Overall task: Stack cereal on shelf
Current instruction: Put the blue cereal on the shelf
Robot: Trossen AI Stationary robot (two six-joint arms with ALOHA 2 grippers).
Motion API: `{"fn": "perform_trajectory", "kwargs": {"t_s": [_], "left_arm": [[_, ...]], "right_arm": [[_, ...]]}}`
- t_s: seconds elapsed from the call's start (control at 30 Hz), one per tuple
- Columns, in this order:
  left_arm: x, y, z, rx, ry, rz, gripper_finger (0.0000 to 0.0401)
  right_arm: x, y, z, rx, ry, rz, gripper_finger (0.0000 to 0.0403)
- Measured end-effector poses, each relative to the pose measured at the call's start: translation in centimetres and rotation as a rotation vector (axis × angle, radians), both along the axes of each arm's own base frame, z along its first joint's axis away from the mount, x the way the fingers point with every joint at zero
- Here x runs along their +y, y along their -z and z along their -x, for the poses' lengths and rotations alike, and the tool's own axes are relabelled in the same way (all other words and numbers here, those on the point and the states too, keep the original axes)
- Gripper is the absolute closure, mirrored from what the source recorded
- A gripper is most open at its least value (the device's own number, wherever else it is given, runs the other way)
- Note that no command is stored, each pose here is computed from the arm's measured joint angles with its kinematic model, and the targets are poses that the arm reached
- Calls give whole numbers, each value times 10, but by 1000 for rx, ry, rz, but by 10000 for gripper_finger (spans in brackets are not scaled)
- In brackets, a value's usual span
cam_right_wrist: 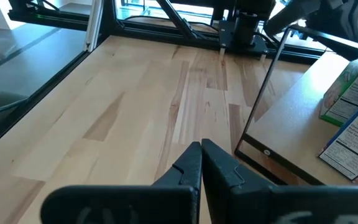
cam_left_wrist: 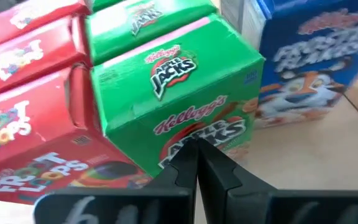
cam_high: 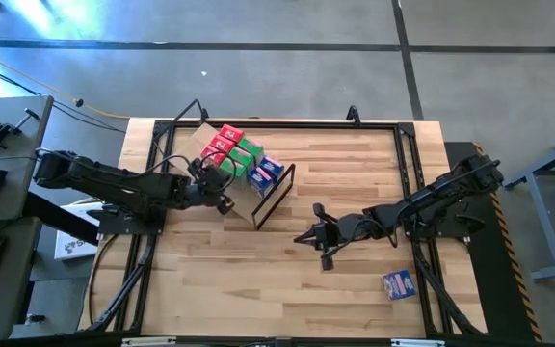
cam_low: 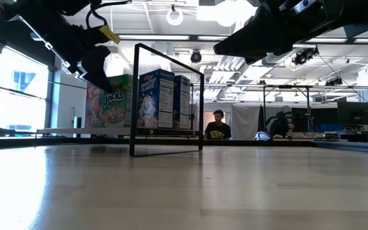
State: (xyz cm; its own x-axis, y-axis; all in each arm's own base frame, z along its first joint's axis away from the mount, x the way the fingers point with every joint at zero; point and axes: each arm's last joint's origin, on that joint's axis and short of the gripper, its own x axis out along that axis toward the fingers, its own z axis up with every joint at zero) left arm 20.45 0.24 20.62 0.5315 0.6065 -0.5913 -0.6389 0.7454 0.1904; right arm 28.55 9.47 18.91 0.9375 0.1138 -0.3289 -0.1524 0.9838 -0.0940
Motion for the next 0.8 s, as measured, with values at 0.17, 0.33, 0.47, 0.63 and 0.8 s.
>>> {"fn": "perform_trajectory", "kwargs": {"t_s": [0.17, 0.33, 0.47, 0.63, 0.8], "left_arm": [[-16, -7, 6, -43, 74, 26, 401], [-39, -16, 7, -119, 183, -26, 401], [-51, -22, 3, -182, 261, -40, 401], [-59, -2, 3, -332, 387, -36, 401], [-58, 12, 8, -497, 563, -30, 401]], "right_arm": [[0, 0, 0, 0, 0, -2, 403], [7, -5, -1, 34, 14, -47, 403], [24, -22, -1, 202, 103, -52, 403], [53, -50, 16, 437, 296, -130, 402], [80, -79, 47, 574, 465, -274, 370]]}}
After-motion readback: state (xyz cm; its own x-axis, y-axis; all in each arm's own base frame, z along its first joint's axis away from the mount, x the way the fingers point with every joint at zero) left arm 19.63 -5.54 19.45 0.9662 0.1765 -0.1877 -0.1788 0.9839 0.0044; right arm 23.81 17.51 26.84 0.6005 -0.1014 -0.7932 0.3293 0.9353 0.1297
